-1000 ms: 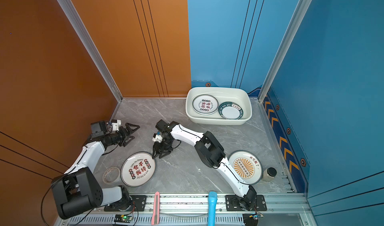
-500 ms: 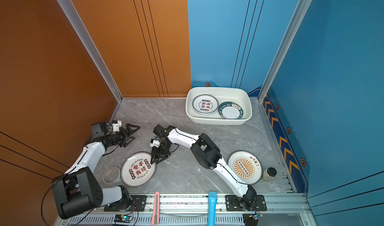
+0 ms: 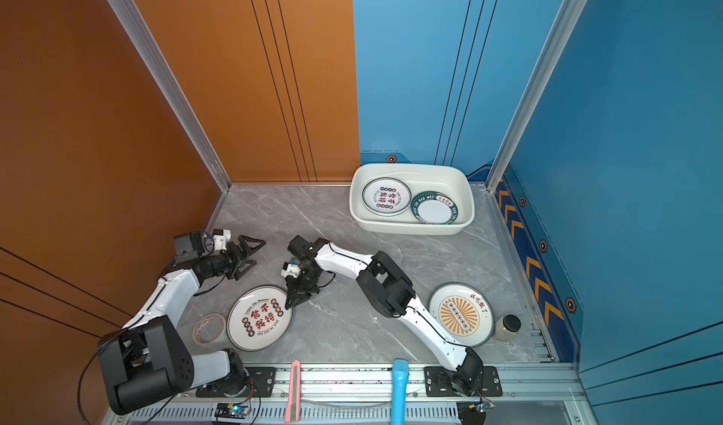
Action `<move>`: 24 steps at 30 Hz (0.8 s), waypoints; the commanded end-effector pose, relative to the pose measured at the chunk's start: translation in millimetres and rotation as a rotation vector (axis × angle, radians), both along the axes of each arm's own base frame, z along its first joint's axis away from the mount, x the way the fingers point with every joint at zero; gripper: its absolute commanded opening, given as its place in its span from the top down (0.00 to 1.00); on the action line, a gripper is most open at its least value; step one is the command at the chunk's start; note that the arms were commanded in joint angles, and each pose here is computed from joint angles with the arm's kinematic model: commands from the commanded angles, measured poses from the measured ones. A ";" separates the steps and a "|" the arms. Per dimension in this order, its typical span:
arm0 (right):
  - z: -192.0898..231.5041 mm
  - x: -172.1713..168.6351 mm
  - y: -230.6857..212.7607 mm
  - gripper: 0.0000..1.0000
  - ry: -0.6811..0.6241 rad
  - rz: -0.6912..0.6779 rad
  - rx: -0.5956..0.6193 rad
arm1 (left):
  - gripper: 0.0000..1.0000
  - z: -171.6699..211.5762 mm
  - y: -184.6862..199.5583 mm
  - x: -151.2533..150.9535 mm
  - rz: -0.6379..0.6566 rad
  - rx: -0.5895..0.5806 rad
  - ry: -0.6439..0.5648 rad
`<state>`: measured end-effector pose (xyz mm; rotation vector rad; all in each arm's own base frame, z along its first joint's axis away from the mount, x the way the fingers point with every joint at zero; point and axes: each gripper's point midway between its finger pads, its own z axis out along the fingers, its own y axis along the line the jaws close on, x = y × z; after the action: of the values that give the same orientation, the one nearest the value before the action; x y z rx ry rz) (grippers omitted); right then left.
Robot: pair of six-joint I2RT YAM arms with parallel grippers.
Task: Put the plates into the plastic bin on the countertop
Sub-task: 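Grasp the red-character plate edge with right gripper and drag it toward the bin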
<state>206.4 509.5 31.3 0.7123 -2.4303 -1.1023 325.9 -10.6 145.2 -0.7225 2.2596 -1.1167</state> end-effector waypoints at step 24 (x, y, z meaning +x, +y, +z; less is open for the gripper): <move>122.3 139.2 -118.3 1.00 -0.230 -0.390 0.007 | 0.02 1.6 -9.3 -5.2 -0.025 -0.036 -0.039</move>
<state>344.3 403.4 124.2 0.4221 -2.8265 -1.1933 320.0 -16.8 138.4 -0.7188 2.2658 -1.1434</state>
